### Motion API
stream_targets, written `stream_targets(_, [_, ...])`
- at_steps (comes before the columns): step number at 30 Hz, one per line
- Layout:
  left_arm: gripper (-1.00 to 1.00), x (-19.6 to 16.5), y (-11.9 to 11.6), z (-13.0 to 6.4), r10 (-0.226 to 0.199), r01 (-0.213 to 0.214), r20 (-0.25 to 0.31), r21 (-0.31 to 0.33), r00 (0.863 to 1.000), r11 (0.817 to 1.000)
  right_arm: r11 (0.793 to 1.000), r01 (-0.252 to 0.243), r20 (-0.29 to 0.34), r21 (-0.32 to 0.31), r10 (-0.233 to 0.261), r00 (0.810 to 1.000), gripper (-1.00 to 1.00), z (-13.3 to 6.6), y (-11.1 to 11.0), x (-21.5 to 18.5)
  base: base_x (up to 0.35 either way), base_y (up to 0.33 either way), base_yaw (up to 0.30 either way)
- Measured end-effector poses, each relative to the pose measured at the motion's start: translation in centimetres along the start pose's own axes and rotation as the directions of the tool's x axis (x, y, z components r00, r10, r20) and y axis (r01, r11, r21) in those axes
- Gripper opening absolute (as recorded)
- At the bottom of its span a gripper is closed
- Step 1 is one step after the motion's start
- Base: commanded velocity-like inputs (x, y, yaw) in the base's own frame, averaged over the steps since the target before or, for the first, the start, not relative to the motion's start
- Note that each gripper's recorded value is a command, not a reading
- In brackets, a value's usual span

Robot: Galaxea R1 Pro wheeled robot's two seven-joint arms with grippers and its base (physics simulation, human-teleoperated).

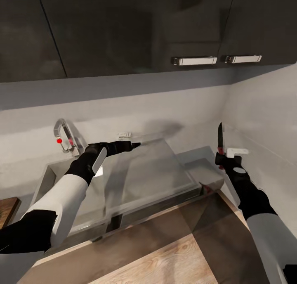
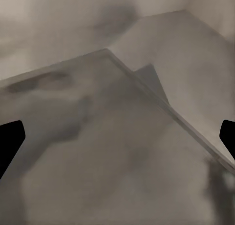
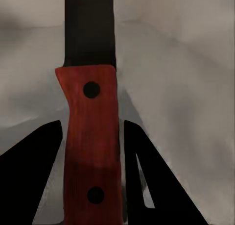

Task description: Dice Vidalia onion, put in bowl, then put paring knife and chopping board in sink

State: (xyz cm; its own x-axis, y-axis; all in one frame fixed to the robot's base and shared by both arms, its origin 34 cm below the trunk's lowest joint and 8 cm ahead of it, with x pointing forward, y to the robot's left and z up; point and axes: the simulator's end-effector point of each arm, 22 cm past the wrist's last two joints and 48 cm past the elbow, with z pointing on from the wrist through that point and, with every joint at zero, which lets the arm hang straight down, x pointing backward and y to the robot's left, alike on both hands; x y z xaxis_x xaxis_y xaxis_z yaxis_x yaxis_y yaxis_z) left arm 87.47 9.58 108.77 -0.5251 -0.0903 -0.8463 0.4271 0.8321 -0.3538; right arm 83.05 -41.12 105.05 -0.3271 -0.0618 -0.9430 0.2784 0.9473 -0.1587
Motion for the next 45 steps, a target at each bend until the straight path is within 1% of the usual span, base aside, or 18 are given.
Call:
stream_targets(1, [1.00, 0.0, 0.0, 0.0, 0.000, 0.000, 0.000, 0.000, 1.000, 1.000, 0.999, 0.002, 0.016, -0.039, -0.001, 1.000, -1.00, -0.2, 0.9, 0.2, -0.044, 0.000, 0.000])
stream_targets(2, [1.00, 0.0, 0.0, 0.0, 0.000, 0.000, 0.000, 0.000, 1.000, 1.000, 0.999, 0.003, 0.024, -0.053, -0.001, 1.000, -1.00, -0.2, 1.2, 0.2, -0.104, 0.000, 0.000])
stream_targets(4, [1.00, 0.0, 0.0, 0.0, 0.000, 0.000, 0.000, 0.000, 1.000, 1.000, 0.994, 0.006, 0.061, -0.108, 0.001, 0.998, -1.00, -0.6, 2.4, 0.4, -0.199, 0.042, 0.000])
stream_targets(6, [1.00, 0.0, 0.0, 0.1, -0.001, 0.001, -0.001, 0.000, 1.000, 1.000, 0.991, 0.008, 0.084, -0.133, 0.003, 0.996, -1.00, -0.9, 2.9, 0.5, -0.262, 0.100, 0.000])
stream_targets(9, [1.00, 0.0, 0.0, 0.0, -0.001, 0.001, 0.000, 0.000, 1.000, 1.000, 0.989, 0.012, 0.099, -0.145, 0.003, 0.995, -1.00, -1.1, 3.1, 0.5, -0.287, 0.132, 0.000])
stream_targets(11, [1.00, 0.0, 0.1, 0.0, -0.002, 0.002, 0.000, 0.000, 1.000, 1.000, 0.989, 0.028, 0.106, -0.145, -0.012, 0.994, -1.00, -1.1, 3.2, 0.5, -0.255, 0.144, 0.000])
stream_targets(16, [1.00, -0.1, 0.4, -0.2, -0.003, 0.003, 0.001, -0.007, 1.000, 1.000, 0.983, 0.139, 0.134, -0.122, -0.123, 0.983, -1.00, -1.2, 3.0, 0.3, -0.076, 0.049, 0.000])
stream_targets(17, [1.00, -0.1, 0.5, -0.2, -0.002, 0.002, 0.001, -0.008, 1.000, 1.000, 0.982, 0.143, 0.134, -0.121, -0.126, 0.983, -1.00, -1.2, 3.0, 0.3, -0.017, 0.011, 0.000])
stream_targets(25, [1.00, -0.1, 1.1, -0.4, -0.001, 0.001, -0.001, -0.016, 1.000, 1.000, 0.981, 0.153, 0.136, -0.115, -0.137, 0.981, -1.00, -1.2, 2.8, 0.2, -0.004, 0.003, 0.042])
stream_targets(45, [1.00, 0.1, 0.6, -0.3, 0.004, -0.004, -0.007, -0.008, 1.000, 1.000, 0.982, 0.149, 0.142, -0.116, -0.132, 0.981, -1.00, -1.3, 3.1, -0.1, 0.000, 0.000, 0.257])
